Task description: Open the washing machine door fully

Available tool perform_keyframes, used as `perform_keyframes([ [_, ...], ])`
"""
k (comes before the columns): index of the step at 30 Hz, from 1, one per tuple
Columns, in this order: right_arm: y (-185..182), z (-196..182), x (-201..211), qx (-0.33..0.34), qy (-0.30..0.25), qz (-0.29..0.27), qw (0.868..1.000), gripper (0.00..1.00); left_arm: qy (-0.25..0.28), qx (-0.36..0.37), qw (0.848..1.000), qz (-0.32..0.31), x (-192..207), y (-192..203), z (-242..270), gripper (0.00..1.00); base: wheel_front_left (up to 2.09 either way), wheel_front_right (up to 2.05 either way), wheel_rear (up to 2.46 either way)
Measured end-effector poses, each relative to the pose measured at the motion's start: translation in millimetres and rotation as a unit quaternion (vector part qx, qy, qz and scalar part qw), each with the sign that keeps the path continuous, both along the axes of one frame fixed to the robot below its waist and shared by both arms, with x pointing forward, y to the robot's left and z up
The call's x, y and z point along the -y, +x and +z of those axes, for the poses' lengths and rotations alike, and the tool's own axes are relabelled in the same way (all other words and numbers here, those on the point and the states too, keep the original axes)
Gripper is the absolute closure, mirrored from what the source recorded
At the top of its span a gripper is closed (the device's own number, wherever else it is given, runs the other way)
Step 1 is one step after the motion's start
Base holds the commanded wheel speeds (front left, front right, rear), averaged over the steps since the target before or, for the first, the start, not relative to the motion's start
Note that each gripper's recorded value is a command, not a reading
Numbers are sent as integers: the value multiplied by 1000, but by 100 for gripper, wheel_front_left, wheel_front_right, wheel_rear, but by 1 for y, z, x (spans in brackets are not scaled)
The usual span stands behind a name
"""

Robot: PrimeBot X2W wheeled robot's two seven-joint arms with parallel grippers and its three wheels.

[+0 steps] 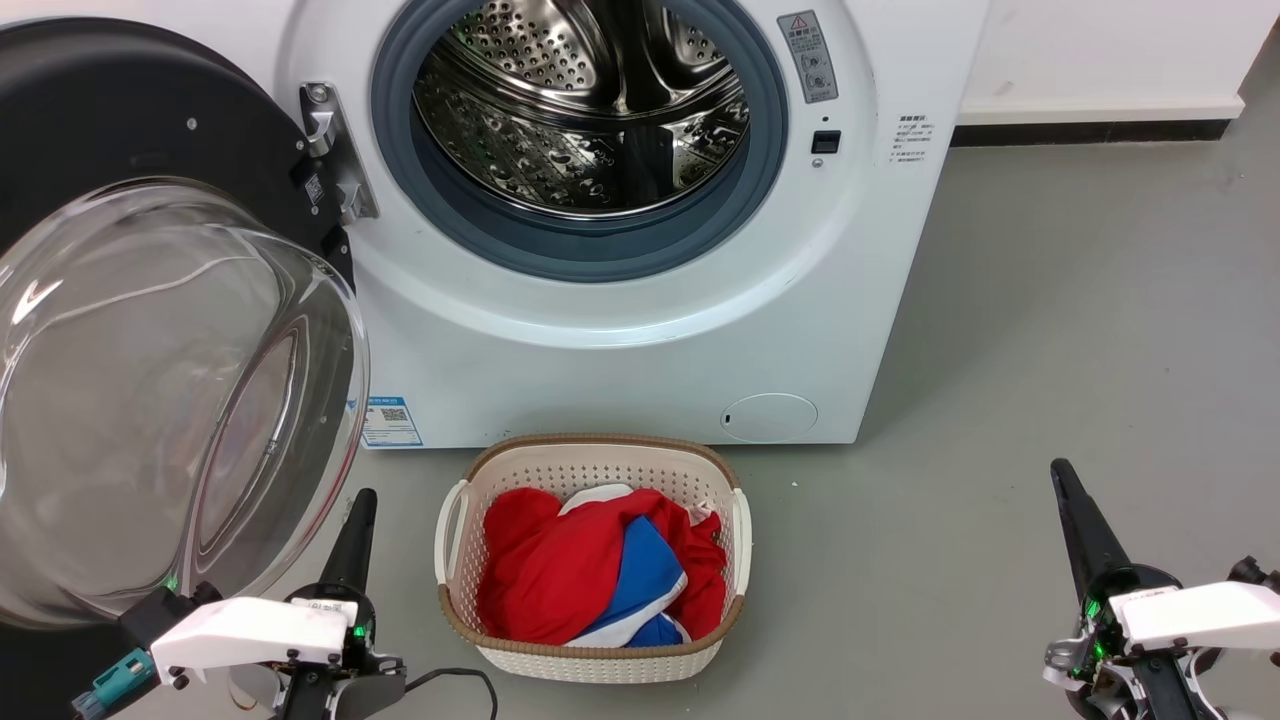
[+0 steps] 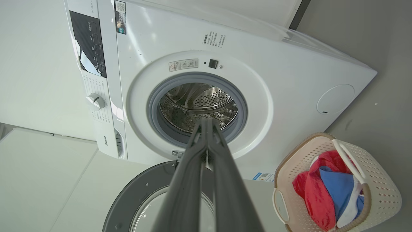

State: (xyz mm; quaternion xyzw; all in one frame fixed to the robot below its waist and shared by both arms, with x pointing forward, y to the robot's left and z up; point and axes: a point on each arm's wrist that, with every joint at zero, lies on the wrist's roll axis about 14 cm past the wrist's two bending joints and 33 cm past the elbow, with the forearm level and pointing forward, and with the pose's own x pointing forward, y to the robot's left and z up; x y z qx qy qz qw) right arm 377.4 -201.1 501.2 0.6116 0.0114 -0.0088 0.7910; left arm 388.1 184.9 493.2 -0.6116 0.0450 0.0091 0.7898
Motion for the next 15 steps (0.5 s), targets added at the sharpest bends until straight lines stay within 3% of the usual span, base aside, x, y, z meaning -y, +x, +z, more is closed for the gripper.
perform_keyframes([
  [15, 5, 1, 0, 4, 59, -2, 998, 100, -59, 14, 998, 12, -7, 0, 5, 100, 0, 0, 0],
])
